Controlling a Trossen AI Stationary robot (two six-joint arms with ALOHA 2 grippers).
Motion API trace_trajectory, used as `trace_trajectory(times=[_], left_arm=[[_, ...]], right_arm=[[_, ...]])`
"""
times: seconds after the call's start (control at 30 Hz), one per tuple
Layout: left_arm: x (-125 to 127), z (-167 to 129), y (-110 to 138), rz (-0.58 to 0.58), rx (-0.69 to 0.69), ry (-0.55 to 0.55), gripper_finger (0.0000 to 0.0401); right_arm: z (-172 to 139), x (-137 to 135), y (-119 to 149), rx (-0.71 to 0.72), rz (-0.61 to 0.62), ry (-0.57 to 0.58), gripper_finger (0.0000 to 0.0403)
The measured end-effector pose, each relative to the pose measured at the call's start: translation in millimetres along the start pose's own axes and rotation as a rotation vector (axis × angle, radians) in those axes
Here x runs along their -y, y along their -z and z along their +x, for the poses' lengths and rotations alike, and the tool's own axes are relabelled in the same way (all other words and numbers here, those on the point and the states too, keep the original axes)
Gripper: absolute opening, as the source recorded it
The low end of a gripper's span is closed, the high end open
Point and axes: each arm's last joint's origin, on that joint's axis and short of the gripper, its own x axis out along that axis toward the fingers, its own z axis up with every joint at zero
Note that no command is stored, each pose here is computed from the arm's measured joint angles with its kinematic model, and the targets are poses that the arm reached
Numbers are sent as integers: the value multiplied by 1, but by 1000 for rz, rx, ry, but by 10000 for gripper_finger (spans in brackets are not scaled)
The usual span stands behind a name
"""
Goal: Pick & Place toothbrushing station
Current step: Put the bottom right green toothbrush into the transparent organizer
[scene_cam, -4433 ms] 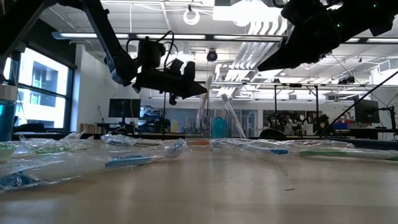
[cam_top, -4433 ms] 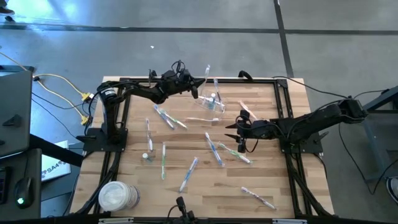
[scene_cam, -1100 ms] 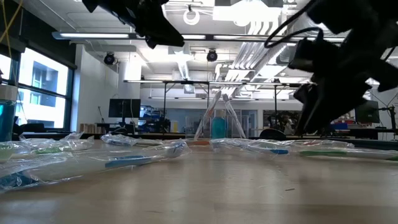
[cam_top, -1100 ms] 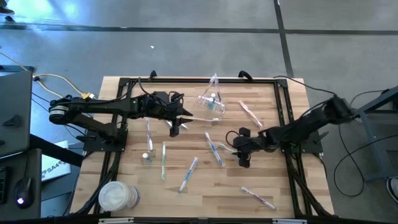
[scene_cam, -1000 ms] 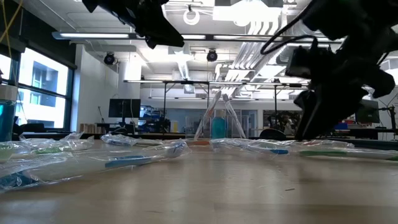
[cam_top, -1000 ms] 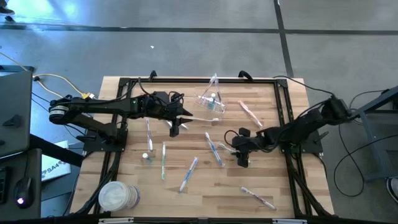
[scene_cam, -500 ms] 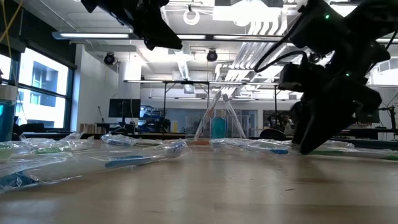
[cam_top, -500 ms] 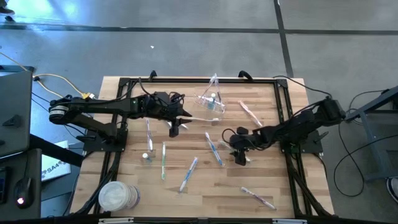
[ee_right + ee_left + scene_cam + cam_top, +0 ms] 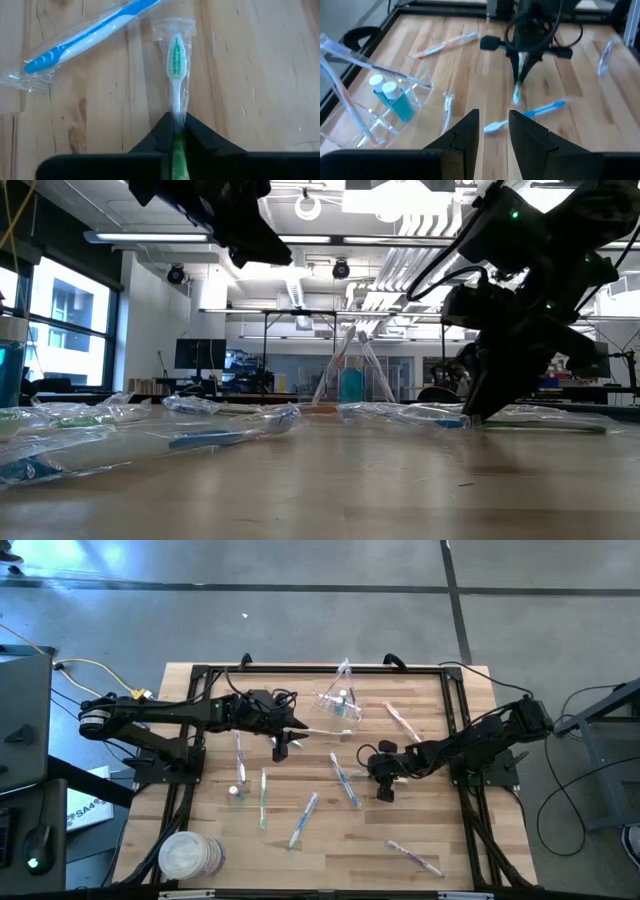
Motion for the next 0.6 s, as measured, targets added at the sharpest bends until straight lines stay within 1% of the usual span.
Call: trace_trajectory(times=[0.23,0.37,0.5,0.6], left_arm=[[0,0,-1,-11,14,10,107],[0,0,-1,-11,12,11,107],[0,0,-1,-12,6,11,107],[0,0,0,-12,-2,11,107]], right_arm=[[-3,0,0,11,-9,18,7],[-11,1,0,21,-11,63,4],[-25,2,-5,76,-1,111,2],[-40,2,-11,153,8,149,2]])
